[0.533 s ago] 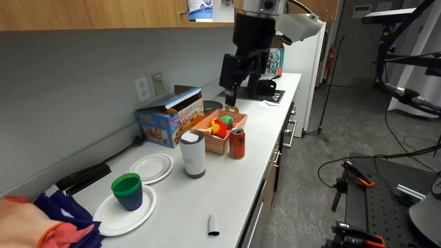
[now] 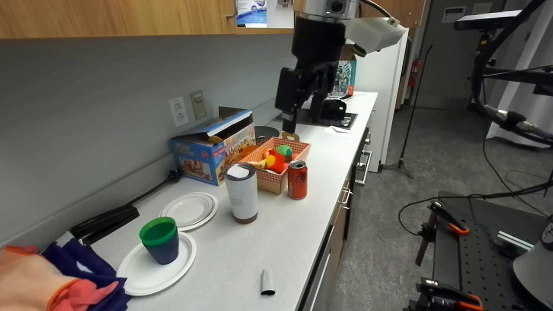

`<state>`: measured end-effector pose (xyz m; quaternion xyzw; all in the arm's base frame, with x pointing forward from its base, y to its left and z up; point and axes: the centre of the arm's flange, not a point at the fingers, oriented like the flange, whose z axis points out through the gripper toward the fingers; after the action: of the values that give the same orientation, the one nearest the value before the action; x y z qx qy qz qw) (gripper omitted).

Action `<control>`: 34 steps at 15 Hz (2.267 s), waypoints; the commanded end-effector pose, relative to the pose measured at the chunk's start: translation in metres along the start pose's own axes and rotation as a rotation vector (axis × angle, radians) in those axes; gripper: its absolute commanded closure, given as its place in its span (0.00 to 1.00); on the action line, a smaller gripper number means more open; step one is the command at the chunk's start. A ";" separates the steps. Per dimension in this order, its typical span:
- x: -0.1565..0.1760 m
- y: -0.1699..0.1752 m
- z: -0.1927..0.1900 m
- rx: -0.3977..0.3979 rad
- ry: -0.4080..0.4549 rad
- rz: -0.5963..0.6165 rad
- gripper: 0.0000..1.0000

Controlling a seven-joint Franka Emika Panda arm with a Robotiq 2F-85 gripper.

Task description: Push closed the cupboard door

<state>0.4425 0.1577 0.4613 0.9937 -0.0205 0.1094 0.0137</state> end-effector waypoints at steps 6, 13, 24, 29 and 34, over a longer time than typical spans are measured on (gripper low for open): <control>-0.009 0.014 -0.011 -0.049 0.014 0.000 0.00; -0.042 0.084 -0.055 -0.150 0.042 0.094 0.00; -0.048 0.164 -0.102 -0.207 0.163 0.314 0.00; -0.036 0.185 -0.108 -0.209 0.166 0.407 0.00; -0.027 0.290 -0.139 -0.222 0.216 0.662 0.00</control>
<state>0.3666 -0.0714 0.5762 0.9319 -0.2910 0.1979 0.0884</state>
